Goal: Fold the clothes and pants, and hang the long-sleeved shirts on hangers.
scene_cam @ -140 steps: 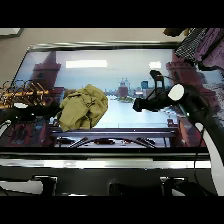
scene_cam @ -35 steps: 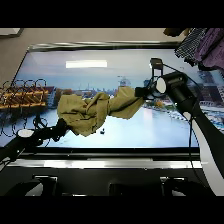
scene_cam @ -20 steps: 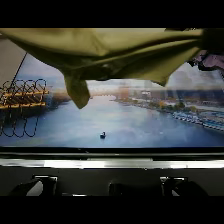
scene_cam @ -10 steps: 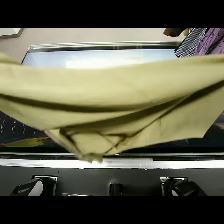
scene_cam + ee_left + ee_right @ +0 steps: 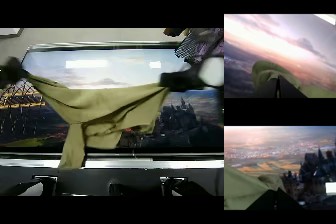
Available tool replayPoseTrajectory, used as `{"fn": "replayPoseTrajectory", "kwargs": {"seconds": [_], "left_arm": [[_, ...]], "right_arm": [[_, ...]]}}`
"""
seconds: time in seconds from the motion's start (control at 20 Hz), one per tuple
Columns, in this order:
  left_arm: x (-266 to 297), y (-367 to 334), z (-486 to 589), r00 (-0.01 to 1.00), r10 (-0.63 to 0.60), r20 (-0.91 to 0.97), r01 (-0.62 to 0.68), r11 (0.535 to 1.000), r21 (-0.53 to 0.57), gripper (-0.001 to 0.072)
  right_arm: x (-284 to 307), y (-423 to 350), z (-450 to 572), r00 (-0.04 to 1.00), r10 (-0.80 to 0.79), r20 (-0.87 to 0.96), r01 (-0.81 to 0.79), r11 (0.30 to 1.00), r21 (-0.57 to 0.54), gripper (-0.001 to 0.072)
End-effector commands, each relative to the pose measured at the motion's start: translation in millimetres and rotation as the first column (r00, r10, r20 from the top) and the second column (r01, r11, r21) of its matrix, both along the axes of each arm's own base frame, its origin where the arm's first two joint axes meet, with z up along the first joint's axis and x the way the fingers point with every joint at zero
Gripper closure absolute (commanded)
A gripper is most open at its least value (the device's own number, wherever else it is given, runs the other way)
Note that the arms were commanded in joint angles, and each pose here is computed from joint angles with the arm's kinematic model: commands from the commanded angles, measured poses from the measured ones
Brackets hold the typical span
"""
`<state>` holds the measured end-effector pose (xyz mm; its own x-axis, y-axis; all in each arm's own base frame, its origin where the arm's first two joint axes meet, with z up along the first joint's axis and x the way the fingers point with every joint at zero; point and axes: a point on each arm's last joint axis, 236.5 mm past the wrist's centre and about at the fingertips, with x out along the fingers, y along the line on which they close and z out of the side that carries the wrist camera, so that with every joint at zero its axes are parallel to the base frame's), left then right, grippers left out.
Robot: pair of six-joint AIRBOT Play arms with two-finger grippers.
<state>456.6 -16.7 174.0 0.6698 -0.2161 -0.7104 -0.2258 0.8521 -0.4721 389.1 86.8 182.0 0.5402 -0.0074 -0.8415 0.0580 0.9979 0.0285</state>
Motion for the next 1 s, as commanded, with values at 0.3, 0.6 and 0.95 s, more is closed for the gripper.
{"fn": "replayPoseTrajectory", "kwargs": {"seconds": [0.3, 0.6, 0.95], "left_arm": [[43, -27, -154, 0.96, -0.037, -0.278, -0.015, 0.983, -0.184, 0.0228], [-30, 39, -110, 0.961, -0.03, -0.276, 0.028, 1.0, -0.013, 0.0081], [-137, -39, -224, 0.889, -0.235, -0.393, 0.133, 0.954, -0.269, 0.0083]], "right_arm": [[56, 49, -139, 0.977, 0.02, -0.213, -0.007, 0.998, 0.063, 0.0691], [41, 42, -114, 0.979, 0.039, -0.201, -0.029, 0.998, 0.048, 0.0691], [36, 40, -111, 0.977, 0.037, -0.21, -0.028, 0.999, 0.046, 0.0691]]}}
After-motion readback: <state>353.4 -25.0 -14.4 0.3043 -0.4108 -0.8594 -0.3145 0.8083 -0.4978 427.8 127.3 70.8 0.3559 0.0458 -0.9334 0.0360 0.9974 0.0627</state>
